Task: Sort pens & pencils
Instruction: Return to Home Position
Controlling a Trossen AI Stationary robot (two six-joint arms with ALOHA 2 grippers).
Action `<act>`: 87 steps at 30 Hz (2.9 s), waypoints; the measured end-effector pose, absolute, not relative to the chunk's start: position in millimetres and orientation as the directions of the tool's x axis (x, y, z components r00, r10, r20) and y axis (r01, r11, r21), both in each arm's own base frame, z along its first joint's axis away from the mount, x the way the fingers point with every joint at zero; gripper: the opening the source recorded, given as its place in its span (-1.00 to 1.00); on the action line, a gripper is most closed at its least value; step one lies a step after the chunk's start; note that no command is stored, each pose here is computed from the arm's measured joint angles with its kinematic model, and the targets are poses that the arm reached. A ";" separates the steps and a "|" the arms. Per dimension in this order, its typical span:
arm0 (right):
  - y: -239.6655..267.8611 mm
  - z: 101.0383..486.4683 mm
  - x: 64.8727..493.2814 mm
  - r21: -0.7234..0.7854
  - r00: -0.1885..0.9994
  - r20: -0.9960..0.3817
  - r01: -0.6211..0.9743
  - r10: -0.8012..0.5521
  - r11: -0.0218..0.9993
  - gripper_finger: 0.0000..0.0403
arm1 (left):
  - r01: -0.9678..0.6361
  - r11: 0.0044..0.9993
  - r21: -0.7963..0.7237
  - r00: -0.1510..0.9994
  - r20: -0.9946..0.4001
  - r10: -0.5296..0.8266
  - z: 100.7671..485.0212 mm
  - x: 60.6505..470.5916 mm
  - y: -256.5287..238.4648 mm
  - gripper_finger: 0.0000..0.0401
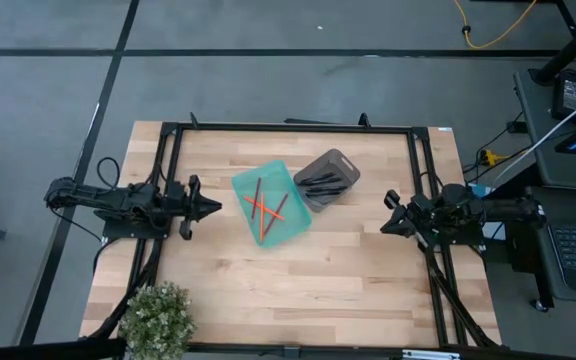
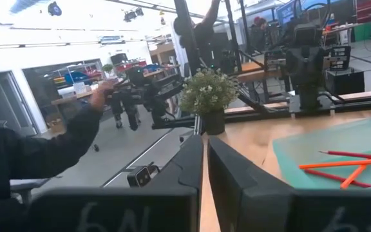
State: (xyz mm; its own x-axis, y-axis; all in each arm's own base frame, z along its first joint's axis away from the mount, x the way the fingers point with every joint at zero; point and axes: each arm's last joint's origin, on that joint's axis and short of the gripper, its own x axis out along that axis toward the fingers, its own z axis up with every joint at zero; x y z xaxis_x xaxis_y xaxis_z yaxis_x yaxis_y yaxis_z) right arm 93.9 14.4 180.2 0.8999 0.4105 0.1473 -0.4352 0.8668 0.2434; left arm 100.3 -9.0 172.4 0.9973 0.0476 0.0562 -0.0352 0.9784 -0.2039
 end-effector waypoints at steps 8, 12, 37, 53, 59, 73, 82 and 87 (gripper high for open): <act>14.4 180.1 93.9 0.244 0.900 0.147 -0.435 0.410 0.867 -0.87 | -0.044 0.987 -0.157 0.997 0.052 0.052 171.9 100.3 -8.9 -0.86; 14.4 180.0 93.9 0.244 0.900 0.145 -0.434 0.410 0.867 -0.87 | -0.044 0.987 -0.157 0.997 0.052 0.053 171.9 100.3 -8.9 -0.86; 14.4 180.1 93.9 0.244 0.901 0.145 -0.434 0.410 0.867 -0.87 | -0.044 0.987 -0.156 0.997 0.051 0.053 171.8 100.3 -8.9 -0.86; 14.4 180.1 93.9 0.244 0.901 0.146 -0.434 0.410 0.867 -0.87 | -0.044 0.987 -0.156 0.997 0.051 0.053 171.8 100.3 -8.9 -0.86; 14.4 180.1 93.9 0.245 0.901 0.145 -0.434 0.410 0.867 -0.87 | -0.044 0.987 -0.156 0.997 0.051 0.053 171.8 100.3 -8.9 -0.86; 14.4 180.1 93.9 0.244 0.901 0.146 -0.434 0.409 0.867 -0.87 | -0.044 0.987 -0.156 0.997 0.051 0.053 171.8 100.3 -8.9 -0.86; 14.4 180.1 93.9 0.244 0.901 0.146 -0.434 0.410 0.867 -0.87 | -0.044 0.987 -0.156 0.997 0.051 0.053 171.8 100.3 -8.9 -0.86; 14.4 180.1 93.9 0.244 0.901 0.146 -0.434 0.410 0.867 -0.87 | -0.044 0.987 -0.156 0.997 0.051 0.052 171.8 100.3 -8.9 -0.86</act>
